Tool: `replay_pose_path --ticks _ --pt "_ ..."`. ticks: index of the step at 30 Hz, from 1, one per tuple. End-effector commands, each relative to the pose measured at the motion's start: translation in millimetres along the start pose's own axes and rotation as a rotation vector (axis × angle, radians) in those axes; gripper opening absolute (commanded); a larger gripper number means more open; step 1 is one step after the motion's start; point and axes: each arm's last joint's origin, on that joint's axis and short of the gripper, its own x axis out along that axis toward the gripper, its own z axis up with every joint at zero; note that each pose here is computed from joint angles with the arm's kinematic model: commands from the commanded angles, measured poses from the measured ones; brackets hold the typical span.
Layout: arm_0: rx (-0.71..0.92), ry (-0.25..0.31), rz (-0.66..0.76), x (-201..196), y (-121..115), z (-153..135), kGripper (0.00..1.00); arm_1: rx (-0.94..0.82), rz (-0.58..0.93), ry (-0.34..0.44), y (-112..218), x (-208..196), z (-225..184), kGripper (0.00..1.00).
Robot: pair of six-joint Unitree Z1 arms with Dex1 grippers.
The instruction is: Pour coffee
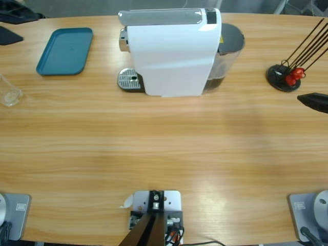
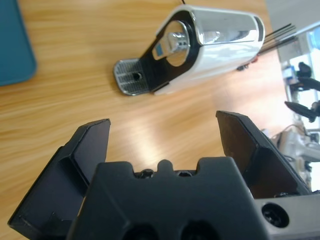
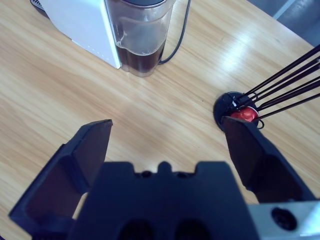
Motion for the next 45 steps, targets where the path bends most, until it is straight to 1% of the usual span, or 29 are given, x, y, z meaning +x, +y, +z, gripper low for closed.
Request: replay_pose_path --ticks 1,4,10,13,14,15,18,20,24,27,28,31,33,34,35,45 --pt "-0.064 0.069 -0.005 51 -6 39 0.908 -0.001 0.001 0.001 0 0 -7 0.996" --pt "-0.115 0.081 -0.003 67 -7 53 0.904 -0.001 0.001 0.0 0 0 -7 0.996" --pt "-0.146 0.128 -0.019 95 -12 65 0.887 -0.002 0.002 0.005 1 1 -7 0.988" --pt "-0.169 0.164 -0.059 110 -14 72 0.842 -0.004 0.002 0.006 1 1 -7 0.987" --pt "-0.172 0.171 -0.068 114 -15 74 0.814 -0.004 0.002 0.006 1 1 -7 0.987" --pt "-0.172 0.178 -0.076 119 -17 77 0.807 -0.004 0.002 0.006 1 1 -7 0.987" --pt "-0.177 0.182 -0.078 129 -19 83 0.797 -0.004 0.001 0.005 1 1 -7 0.982" --pt "-0.19 0.192 -0.075 136 -19 84 0.766 -0.004 0.001 0.004 1 1 -7 0.982" --pt "-0.195 0.22 -0.067 151 -18 83 0.766 -0.002 0.001 -0.003 0 -1 -8 0.982" --pt "-0.193 0.215 -0.071 156 -20 86 0.756 -0.001 0.001 -0.009 0 -2 -9 0.977" --pt "-0.191 0.213 -0.073 157 -21 88 0.699 -0.002 0.001 -0.008 0 -2 -9 0.973" --pt "-0.193 0.214 -0.072 161 -21 90 0.649 -0.002 -0.001 -0.006 0 -1 -8 0.973" --pt "-0.193 0.217 -0.071 162 -21 89 0.554 -0.002 -0.001 -0.007 0 -2 -9 0.968" --pt "-0.193 0.216 -0.07 162 -21 89 0.476 -0.002 -0.001 -0.007 0 -2 -9 0.968" --pt "-0.193 0.216 -0.07 162 -21 89 0.432 -0.002 -0.001 -0.007 0 -2 -9 0.968" --pt "-0.188 0.221 -0.069 163 -21 88 0.421 0.0 -0.002 -0.015 0 0 -9 0.968"
